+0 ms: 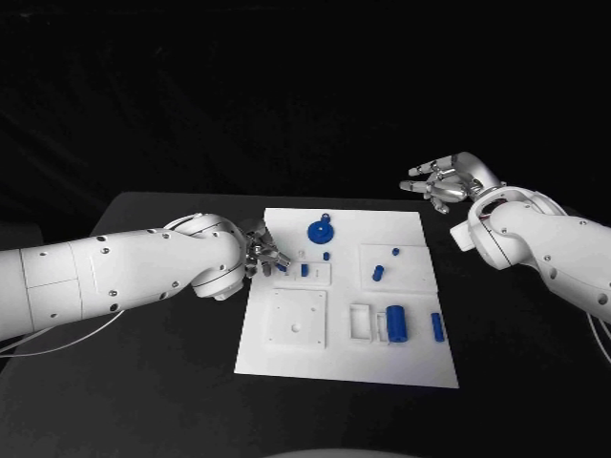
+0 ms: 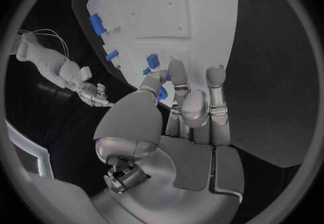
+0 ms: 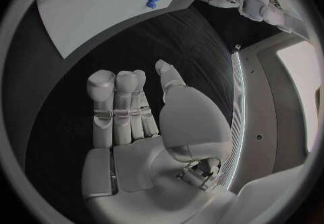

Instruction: Assemble the parts on the task board

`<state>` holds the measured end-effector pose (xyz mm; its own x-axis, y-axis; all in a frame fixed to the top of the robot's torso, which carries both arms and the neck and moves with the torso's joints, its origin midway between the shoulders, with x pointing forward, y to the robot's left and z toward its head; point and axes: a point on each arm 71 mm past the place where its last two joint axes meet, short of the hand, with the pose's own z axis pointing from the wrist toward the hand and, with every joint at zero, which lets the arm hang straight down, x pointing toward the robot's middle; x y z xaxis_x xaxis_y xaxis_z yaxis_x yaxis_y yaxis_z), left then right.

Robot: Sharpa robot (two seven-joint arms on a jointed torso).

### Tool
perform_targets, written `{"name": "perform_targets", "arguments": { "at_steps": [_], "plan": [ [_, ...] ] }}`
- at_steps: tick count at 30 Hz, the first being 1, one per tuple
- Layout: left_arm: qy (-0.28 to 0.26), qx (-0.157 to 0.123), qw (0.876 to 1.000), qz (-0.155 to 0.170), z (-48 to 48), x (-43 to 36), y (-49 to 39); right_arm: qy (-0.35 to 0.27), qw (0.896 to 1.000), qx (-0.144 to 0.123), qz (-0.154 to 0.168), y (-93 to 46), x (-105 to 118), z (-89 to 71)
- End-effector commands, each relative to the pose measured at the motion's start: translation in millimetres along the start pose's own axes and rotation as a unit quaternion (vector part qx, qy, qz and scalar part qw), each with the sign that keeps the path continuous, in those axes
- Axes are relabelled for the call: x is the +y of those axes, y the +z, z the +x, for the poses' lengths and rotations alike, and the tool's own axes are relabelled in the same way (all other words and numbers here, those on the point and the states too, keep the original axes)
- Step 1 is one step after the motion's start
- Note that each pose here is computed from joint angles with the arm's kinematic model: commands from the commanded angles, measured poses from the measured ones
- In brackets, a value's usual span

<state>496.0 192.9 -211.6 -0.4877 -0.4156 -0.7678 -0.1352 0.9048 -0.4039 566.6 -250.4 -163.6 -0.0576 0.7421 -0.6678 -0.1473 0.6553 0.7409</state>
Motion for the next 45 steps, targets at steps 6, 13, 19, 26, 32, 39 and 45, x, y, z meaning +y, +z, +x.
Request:
{"name": "perform_targets", "arguments": {
  "at_steps": [6, 13, 19, 26, 32, 39, 45],
  "plan": [
    [0.009, 0.006, 1.0, 0.012, 6.2, -3.5, 2.1, 0.001, 1.0, 0.007, -0.004, 0.0, 1.0, 2.1],
    [0.014, 0.008, 1.0, 0.013, 7.1, -4.5, 4.1, 0.001, 1.0, 0.008, -0.004, -0.1, 0.9, 2.3],
    [0.018, 0.009, 1.0, 0.014, 7.1, -4.9, 5.0, 0.001, 1.0, 0.007, -0.004, -0.3, 0.8, 2.2],
    [0.026, 0.019, 0.999, 0.012, 8.3, -4.3, 5.2, 0.001, 1.0, 0.008, -0.004, -0.4, 0.3, 2.0],
    [0.033, 0.03, 0.999, 0.01, 9.9, -4.1, 5.0, 0.001, 1.0, 0.008, -0.004, -0.5, 0.1, 2.0],
    [0.04, 0.04, 0.998, 0.007, 11.3, -3.1, 4.5, 0.001, 1.0, 0.008, -0.003, -0.6, -0.2, 2.1],
    [0.042, 0.042, 0.998, 0.006, 11.6, -3.1, 4.5, 0.001, 1.0, 0.009, -0.003, -0.6, -0.2, 2.5]
  ]
}}
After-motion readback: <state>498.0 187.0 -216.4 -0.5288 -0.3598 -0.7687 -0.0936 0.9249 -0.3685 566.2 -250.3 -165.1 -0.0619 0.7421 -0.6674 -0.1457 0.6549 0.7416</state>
